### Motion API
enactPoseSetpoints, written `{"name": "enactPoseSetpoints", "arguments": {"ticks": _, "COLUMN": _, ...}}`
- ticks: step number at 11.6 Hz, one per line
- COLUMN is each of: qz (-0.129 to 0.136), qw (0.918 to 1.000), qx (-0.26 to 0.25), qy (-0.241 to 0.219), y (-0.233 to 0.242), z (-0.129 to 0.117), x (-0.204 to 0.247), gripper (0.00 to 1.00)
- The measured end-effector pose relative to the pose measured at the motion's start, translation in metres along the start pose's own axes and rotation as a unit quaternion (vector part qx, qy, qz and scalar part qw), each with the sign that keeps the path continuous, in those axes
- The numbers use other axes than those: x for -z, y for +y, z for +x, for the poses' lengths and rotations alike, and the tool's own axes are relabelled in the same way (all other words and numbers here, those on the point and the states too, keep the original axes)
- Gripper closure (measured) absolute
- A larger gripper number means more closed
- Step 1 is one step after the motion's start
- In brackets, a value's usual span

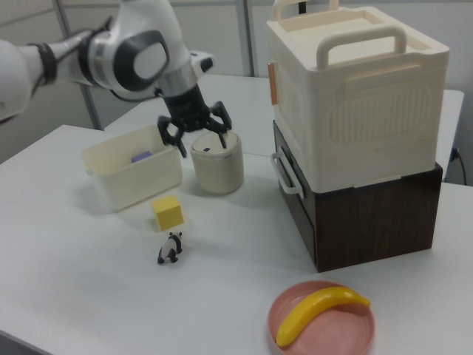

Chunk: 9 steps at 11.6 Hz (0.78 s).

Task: Slide the drawer open
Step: 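Move the gripper down toward the white handle of the brown drawer, then close the gripper on the white drawer handle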

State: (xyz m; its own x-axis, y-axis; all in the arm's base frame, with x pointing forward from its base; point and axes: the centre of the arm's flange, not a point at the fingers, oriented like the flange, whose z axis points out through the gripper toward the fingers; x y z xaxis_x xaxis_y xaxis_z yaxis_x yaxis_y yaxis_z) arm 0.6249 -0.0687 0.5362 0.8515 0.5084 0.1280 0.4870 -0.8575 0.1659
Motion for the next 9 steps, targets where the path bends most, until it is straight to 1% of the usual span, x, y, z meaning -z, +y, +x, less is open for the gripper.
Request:
{"name": "enactPoseSetpoints", "arguments": {"ticks": 2, "qz": -0.013, "qw": 0.9973, "qx": 0.068, "qy": -0.024, "y": 0.005, "z": 0.005, "x": -0.028, "gripper": 0.00}}
{"name": "enactPoseSetpoints", "arguments": {"ticks": 4, "qz": -0.012, "qw": 0.9922, "qx": 0.120, "qy": -0.032, "y": 0.004, "z": 0.006, "x": -0.035, "gripper": 0.00}}
{"name": "enactPoseSetpoints", "arguments": {"ticks": 5, "qz": -0.012, "qw": 0.9901, "qx": 0.136, "qy": -0.034, "y": 0.005, "z": 0.006, "x": -0.037, "gripper": 0.00}}
{"name": "enactPoseSetpoints", "arguments": {"ticks": 7, "qz": -0.012, "qw": 0.9889, "qx": 0.141, "qy": -0.044, "y": 0.015, "z": -0.001, "x": -0.045, "gripper": 0.00}}
{"name": "enactPoseSetpoints", "arguments": {"ticks": 9, "qz": -0.028, "qw": 0.9900, "qx": 0.132, "qy": -0.039, "y": 0.035, "z": -0.005, "x": -0.057, "gripper": 0.00}}
